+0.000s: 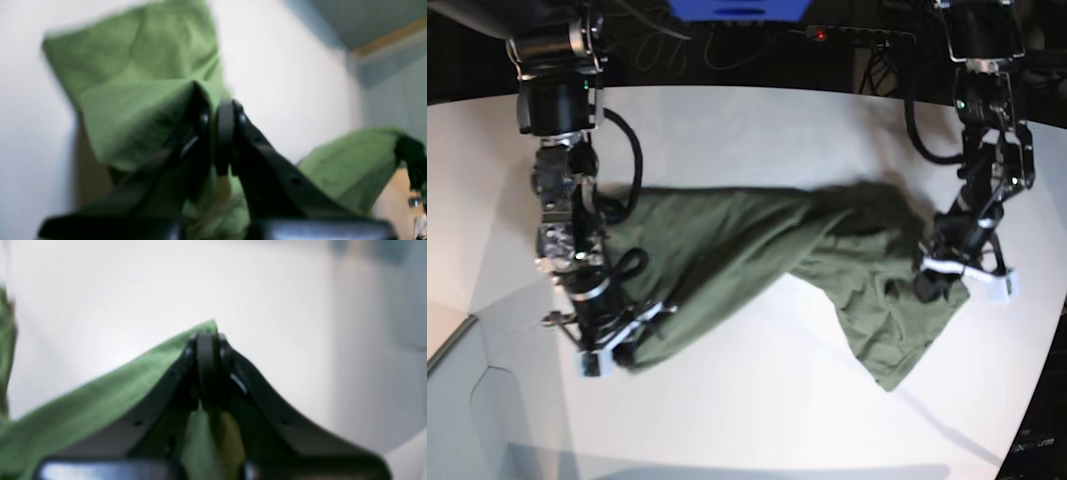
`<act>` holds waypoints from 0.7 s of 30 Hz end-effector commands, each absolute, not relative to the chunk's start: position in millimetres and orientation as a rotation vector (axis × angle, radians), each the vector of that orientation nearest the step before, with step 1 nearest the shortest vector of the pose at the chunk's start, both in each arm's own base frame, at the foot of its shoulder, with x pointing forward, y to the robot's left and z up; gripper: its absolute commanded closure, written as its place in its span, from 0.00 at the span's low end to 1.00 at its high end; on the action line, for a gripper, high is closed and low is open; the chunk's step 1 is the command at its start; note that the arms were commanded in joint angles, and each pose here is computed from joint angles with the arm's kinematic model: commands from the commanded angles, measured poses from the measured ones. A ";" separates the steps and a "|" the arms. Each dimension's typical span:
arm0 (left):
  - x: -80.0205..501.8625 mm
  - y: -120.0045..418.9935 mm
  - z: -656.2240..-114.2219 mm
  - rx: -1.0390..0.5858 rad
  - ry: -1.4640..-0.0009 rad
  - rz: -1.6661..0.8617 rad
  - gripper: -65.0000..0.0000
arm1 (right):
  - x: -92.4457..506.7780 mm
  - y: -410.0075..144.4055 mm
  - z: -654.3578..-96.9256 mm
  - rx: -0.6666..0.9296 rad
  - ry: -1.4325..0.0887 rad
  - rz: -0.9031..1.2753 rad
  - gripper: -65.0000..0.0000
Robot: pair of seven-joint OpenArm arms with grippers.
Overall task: Layout the t-shirt on the table in an organized manner, then fold the t-shirt properly
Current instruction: 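Lower the shirt onto the table and release it with the right gripper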
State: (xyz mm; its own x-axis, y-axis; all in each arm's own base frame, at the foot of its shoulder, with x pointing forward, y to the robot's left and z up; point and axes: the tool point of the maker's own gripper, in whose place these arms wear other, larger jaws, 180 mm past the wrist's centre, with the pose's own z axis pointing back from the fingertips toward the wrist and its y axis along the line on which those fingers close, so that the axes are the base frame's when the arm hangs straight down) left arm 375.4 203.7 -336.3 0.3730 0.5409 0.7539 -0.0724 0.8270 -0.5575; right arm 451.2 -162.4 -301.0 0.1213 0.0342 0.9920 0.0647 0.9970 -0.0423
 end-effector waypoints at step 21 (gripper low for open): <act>444.3 178.2 -280.1 -0.580 -1.252 0.363 1.00 | 280.0 -117.6 -334.1 0.125 -1.343 0.167 1.00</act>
State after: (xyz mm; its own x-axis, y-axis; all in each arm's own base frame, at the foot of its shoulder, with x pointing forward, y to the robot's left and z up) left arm 435.4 174.3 -303.5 0.3424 0.5560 0.7574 0.0156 0.8027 -0.5962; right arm 274.5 -117.8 -347.8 0.2665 0.0540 0.9623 -0.1865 0.9825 -0.0035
